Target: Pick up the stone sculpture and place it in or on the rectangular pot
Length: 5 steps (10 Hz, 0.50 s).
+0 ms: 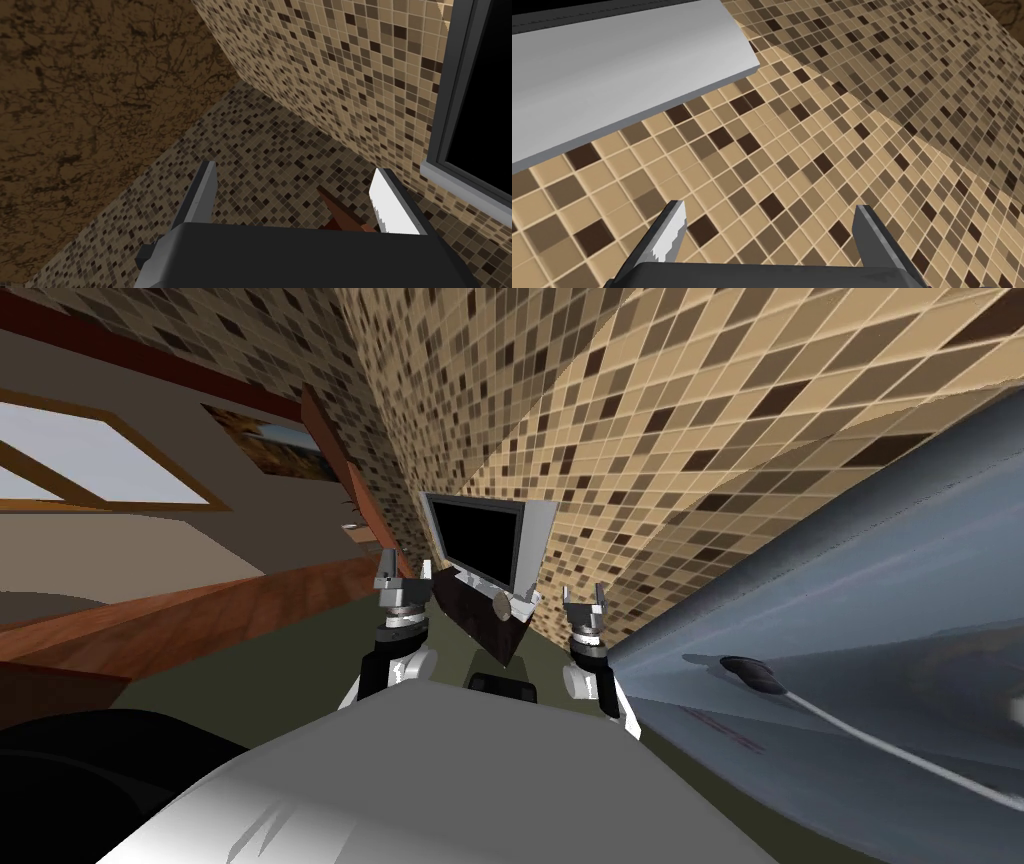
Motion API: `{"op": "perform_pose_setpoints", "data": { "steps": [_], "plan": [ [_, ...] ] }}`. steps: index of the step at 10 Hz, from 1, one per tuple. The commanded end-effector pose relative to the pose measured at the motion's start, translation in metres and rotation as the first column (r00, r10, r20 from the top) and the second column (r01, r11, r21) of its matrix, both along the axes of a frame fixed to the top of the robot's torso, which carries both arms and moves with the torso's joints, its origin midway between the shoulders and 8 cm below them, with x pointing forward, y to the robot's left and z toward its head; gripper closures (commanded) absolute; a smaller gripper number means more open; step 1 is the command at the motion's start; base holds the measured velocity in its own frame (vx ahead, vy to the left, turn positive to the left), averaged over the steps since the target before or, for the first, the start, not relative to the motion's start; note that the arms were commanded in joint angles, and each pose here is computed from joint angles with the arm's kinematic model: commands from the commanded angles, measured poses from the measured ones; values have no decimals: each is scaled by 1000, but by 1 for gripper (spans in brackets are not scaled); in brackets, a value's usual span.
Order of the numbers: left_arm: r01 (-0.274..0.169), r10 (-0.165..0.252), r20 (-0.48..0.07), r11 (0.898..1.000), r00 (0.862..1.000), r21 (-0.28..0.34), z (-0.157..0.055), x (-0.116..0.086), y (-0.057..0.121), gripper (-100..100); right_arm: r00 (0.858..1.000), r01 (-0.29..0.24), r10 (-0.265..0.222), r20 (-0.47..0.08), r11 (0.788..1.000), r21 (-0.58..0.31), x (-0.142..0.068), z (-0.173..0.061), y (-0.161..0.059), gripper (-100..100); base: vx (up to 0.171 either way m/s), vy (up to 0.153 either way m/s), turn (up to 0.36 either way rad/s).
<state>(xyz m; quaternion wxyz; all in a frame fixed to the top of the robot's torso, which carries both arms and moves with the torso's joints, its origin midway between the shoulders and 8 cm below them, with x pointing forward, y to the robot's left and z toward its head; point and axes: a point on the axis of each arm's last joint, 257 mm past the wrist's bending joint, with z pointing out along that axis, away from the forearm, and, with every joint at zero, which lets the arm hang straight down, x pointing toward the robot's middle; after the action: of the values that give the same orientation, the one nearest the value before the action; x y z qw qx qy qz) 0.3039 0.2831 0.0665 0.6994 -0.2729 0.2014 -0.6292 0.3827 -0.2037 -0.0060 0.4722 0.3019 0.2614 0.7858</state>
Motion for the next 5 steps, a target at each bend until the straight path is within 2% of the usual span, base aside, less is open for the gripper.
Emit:
{"op": "perform_pose_setpoints", "data": {
  "steps": [1, 2, 3, 5],
  "plan": [
    [0, 0, 0, 1000, 1000, 0, 0, 0, 0, 0, 998, -47, 48, -34, 999, 20, 8, -14, 5, -100, 15, -97, 210],
    [0, 0, 0, 1000, 1000, 0, 0, 0, 0, 0, 997, -67, 69, -37, 997, 43, 8, -14, 5, -100, 13, -81, 88],
    [0, 0, 0, 1000, 1000, 0, 0, 0, 0, 0, 993, -97, 101, -66, 994, 53, 16, -27, 10, -100, 6, -77, 176],
    [0, 0, 0, 1000, 1000, 0, 0, 0, 0, 0, 990, -120, 126, -68, 990, 80, 16, -27, 10, -100, 5, -53, 43]
  ]
}}
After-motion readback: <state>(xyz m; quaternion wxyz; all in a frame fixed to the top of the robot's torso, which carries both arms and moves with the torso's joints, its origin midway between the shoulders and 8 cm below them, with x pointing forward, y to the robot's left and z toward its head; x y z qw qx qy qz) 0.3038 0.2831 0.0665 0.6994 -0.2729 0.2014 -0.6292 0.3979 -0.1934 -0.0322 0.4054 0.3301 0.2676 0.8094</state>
